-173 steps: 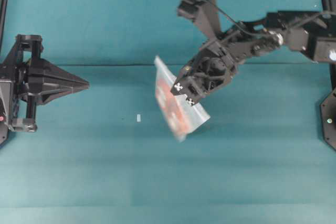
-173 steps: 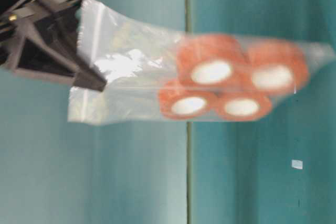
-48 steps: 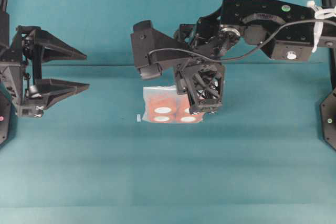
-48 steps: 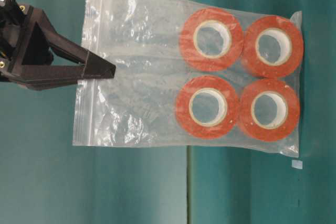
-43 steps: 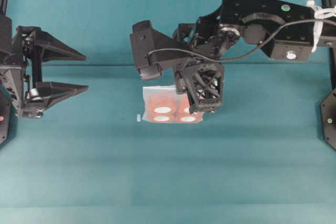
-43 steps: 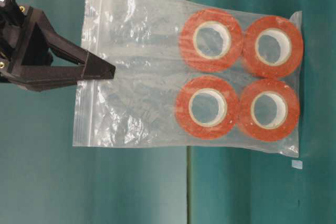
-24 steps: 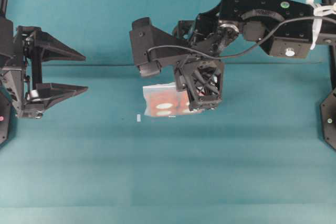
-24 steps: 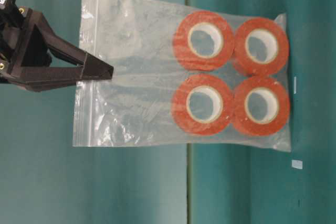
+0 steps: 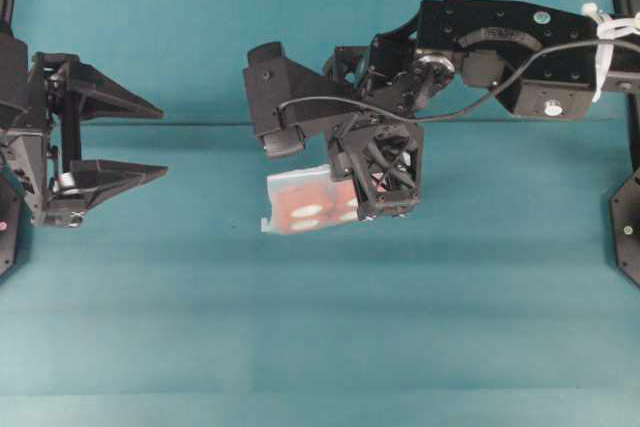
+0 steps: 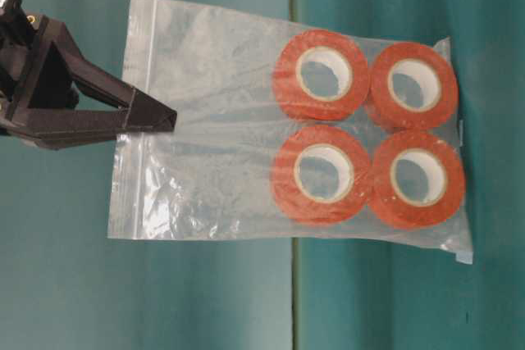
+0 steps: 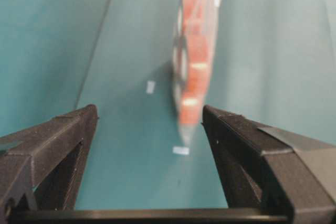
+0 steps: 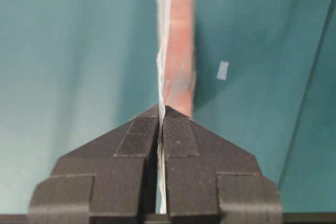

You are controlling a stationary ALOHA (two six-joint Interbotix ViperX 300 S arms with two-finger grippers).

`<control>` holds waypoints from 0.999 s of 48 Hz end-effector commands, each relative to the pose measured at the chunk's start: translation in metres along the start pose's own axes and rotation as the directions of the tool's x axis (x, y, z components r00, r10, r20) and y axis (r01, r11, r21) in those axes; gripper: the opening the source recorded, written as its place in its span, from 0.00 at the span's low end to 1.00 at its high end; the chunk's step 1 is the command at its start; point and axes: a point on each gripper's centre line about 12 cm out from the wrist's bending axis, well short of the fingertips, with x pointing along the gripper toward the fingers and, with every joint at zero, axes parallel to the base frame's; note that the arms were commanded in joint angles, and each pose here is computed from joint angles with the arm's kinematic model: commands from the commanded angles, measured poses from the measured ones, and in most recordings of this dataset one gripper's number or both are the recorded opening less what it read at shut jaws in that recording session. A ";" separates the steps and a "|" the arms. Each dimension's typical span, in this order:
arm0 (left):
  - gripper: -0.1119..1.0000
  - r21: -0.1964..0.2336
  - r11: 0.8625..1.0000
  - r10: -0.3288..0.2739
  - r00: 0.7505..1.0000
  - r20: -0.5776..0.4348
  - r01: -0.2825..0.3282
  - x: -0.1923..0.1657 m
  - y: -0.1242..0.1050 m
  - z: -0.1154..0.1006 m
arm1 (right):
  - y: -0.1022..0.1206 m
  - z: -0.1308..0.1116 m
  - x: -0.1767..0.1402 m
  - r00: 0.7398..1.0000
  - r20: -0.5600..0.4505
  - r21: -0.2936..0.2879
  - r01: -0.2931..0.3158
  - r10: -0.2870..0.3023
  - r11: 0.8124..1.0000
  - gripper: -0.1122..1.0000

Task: Hand over the clear zip bag and make it stand upright.
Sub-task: 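Hold the hanging bag with the right gripper near table center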

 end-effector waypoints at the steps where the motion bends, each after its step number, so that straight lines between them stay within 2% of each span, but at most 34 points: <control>1: 0.89 0.000 1.000 0.000 1.000 0.020 0.000 0.000 0.000 0.005 | 0.004 0.003 -0.007 1.000 0.025 -0.001 0.003 -0.003 1.000 0.12; 12: 0.89 0.000 1.000 0.000 1.000 0.020 0.000 0.000 0.000 0.005 | 0.004 0.000 -0.001 1.000 0.017 0.061 0.002 -0.003 0.998 0.12; 26: 0.89 0.003 1.000 0.000 1.000 0.018 -0.001 0.000 0.000 0.005 | 0.000 0.002 -0.002 0.999 0.035 0.185 0.006 -0.012 0.983 0.12; 48: 0.89 0.001 1.000 0.000 1.000 0.022 0.000 0.000 0.000 0.006 | -0.009 0.007 -0.013 0.998 0.059 0.232 0.013 -0.027 0.973 0.12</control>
